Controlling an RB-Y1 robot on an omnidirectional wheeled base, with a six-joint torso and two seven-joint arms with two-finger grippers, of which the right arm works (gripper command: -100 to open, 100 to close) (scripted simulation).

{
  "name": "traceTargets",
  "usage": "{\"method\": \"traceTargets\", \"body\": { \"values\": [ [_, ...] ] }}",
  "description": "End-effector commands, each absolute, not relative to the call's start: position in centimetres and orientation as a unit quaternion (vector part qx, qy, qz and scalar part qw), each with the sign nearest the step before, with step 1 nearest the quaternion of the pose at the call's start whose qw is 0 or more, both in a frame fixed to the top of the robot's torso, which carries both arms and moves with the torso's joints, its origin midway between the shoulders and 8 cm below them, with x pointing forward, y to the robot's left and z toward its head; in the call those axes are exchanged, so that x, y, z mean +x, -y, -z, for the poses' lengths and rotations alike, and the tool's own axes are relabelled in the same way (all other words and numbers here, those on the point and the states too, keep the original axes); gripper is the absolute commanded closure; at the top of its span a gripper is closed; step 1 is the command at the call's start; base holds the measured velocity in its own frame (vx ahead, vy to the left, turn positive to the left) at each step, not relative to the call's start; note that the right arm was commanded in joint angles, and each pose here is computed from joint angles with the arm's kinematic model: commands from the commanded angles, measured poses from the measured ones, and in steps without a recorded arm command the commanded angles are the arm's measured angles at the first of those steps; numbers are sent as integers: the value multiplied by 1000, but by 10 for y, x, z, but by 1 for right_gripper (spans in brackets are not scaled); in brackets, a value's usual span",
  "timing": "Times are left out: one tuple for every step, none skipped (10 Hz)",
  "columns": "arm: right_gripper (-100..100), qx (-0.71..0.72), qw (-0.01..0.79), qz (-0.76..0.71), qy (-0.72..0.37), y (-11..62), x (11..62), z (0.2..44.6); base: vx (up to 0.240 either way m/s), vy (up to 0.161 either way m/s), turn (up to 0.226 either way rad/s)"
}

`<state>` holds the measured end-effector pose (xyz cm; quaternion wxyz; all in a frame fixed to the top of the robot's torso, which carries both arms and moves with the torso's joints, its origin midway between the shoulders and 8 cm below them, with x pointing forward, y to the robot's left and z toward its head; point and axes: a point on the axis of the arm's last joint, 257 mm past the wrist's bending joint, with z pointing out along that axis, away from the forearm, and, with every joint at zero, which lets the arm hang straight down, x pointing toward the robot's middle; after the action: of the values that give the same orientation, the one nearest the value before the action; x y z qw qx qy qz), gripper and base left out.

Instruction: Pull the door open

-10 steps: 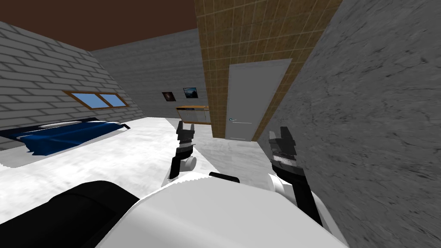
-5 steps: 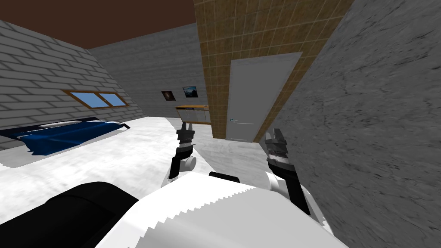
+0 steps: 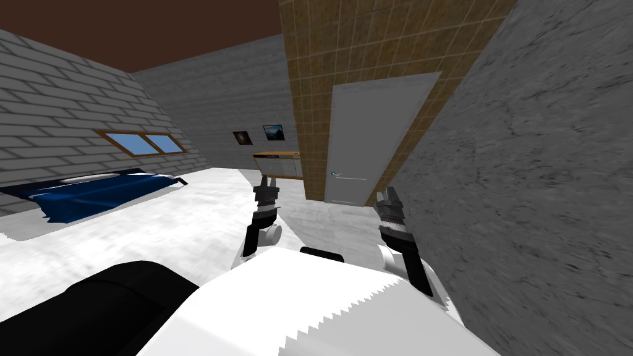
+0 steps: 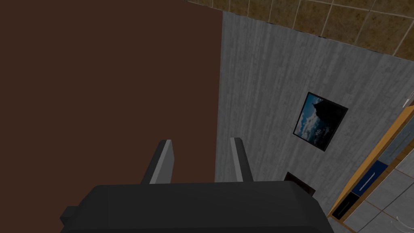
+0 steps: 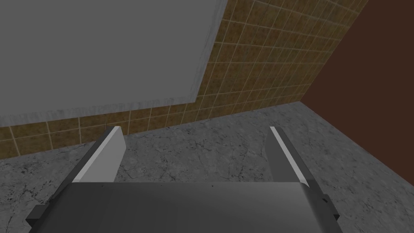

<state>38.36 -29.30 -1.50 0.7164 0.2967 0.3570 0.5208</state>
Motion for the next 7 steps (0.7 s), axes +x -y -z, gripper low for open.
{"method": "traceTargets", "body": {
  "values": [
    [-100,301,711,-521,-362,294,390,25,106,15,21],
    [-100,305,708,-522,-365,295,394,31,112,21,20],
    [-100,308,705,-522,-369,296,399,38,104,26,22],
    [-100,312,701,-522,-372,296,403,45,106,19,20],
    [-100,315,698,-522,-376,297,407,52,91,10,27],
    [-100,319,694,-522,-379,298,411,59,87,16,24],
    [-100,323,691,-522,-383,299,416,66,87,12,20]
  ]
}}
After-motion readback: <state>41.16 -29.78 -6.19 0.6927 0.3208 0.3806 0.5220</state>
